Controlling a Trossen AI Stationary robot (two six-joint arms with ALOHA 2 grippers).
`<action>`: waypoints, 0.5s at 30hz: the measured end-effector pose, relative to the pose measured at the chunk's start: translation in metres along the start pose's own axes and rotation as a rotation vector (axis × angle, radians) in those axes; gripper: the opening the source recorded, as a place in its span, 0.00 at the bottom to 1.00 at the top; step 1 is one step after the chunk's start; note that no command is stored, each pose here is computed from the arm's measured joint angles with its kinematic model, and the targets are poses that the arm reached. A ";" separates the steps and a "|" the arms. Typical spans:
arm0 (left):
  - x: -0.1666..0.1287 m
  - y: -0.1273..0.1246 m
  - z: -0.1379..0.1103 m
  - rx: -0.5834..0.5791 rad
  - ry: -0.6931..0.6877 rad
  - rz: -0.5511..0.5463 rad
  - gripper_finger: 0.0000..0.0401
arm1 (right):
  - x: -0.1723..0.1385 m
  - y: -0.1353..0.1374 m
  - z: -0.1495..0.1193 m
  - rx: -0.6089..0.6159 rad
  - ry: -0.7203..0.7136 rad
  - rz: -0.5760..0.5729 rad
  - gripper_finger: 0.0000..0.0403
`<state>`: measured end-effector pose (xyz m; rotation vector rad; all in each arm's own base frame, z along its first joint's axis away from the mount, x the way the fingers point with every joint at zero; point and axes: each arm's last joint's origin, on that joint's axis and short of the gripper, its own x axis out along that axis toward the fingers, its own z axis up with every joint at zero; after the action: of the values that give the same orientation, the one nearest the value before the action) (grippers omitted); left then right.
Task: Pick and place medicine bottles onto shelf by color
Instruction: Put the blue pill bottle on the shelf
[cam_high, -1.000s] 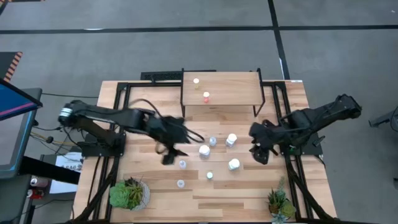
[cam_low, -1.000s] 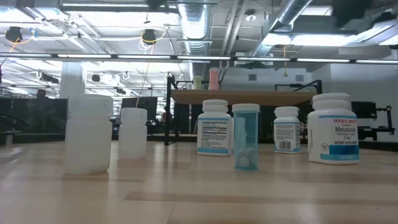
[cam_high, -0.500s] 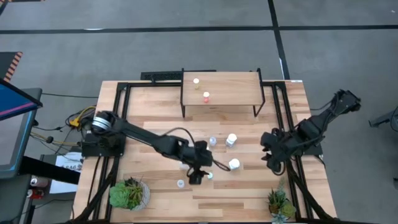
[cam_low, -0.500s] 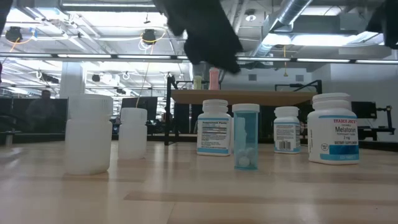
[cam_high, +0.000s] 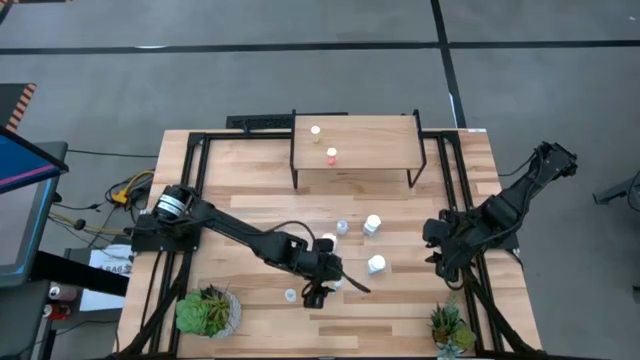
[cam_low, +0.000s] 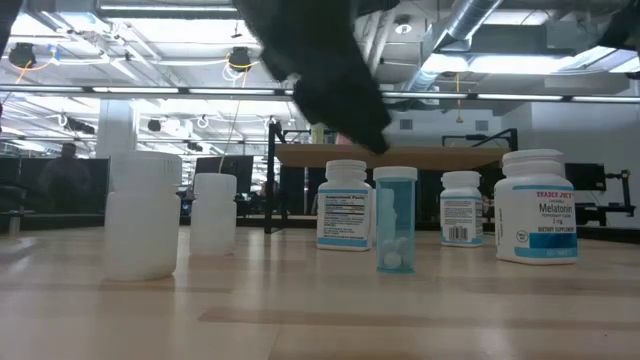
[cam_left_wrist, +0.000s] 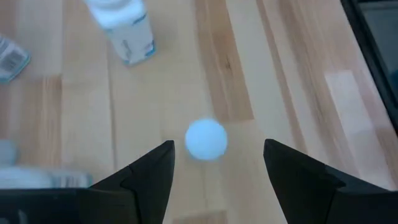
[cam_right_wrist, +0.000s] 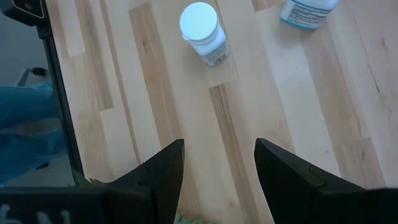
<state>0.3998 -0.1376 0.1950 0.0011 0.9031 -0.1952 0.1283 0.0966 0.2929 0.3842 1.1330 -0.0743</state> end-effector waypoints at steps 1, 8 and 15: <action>0.003 -0.002 0.001 0.001 -0.020 0.010 0.58 | 0.000 0.000 0.000 0.000 -0.001 0.001 0.54; 0.012 -0.005 -0.005 0.020 0.001 0.055 0.58 | -0.001 0.000 0.000 -0.002 0.000 0.000 0.54; 0.023 -0.004 -0.006 0.035 -0.008 0.060 0.58 | -0.001 -0.001 0.000 -0.008 0.000 0.000 0.54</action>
<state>0.4080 -0.1450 0.1737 0.0600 0.8908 -0.1548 0.1278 0.0960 0.2932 0.3774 1.1329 -0.0699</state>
